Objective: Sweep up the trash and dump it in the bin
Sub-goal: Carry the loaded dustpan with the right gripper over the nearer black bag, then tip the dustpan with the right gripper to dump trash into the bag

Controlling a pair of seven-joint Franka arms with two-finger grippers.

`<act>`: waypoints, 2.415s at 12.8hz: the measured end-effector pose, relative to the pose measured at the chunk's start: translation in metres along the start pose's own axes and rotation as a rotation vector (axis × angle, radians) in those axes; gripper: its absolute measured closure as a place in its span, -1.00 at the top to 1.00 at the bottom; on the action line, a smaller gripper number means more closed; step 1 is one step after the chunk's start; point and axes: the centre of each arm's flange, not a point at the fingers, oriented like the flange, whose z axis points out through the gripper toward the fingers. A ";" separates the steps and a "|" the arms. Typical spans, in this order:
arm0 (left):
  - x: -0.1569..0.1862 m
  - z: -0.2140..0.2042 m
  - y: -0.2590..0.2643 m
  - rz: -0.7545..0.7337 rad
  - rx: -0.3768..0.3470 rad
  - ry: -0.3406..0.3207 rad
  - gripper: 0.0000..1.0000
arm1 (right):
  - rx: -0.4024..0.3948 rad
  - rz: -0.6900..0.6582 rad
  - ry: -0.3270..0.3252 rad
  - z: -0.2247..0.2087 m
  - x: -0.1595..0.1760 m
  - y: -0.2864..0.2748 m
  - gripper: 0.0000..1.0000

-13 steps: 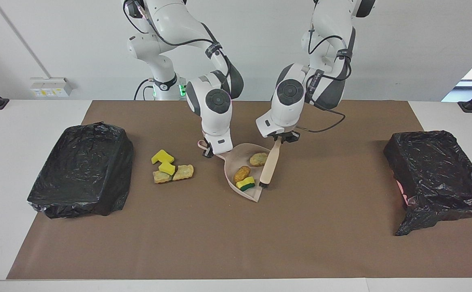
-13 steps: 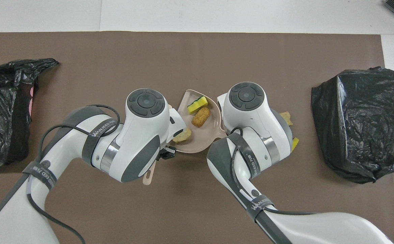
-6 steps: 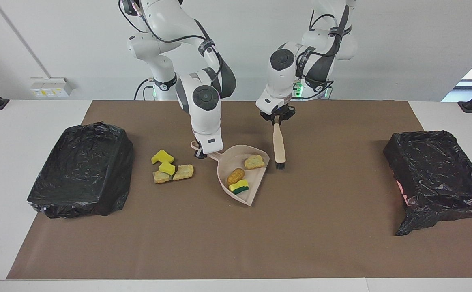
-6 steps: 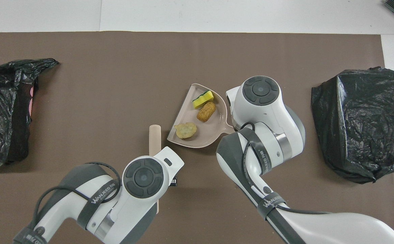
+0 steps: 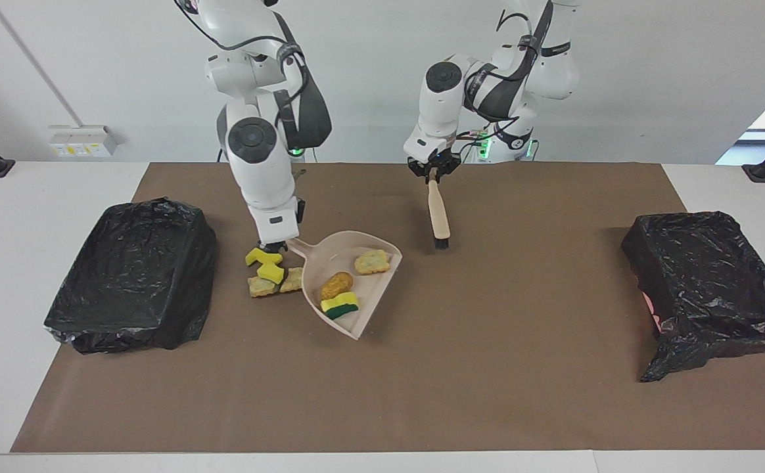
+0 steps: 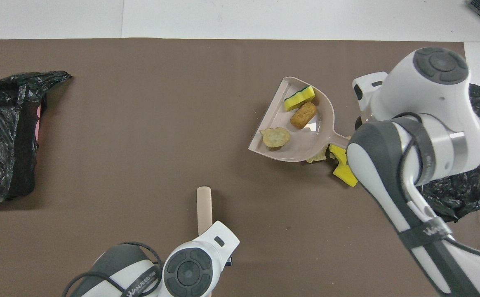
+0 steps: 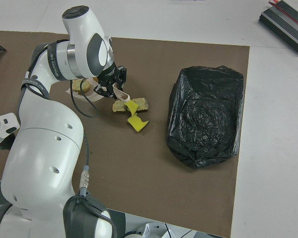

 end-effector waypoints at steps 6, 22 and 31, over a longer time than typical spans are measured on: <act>-0.061 0.044 0.024 0.004 -0.012 0.013 -0.48 | 0.015 -0.140 0.053 -0.033 -0.194 0.082 -0.37; 0.111 -0.009 0.016 0.070 -0.023 0.162 1.00 | -0.330 -0.526 -0.391 -0.026 -0.391 0.170 -0.37; 0.284 -0.095 -0.124 0.101 0.073 0.382 1.00 | -0.408 -0.969 -0.605 -0.028 -0.347 0.181 -0.37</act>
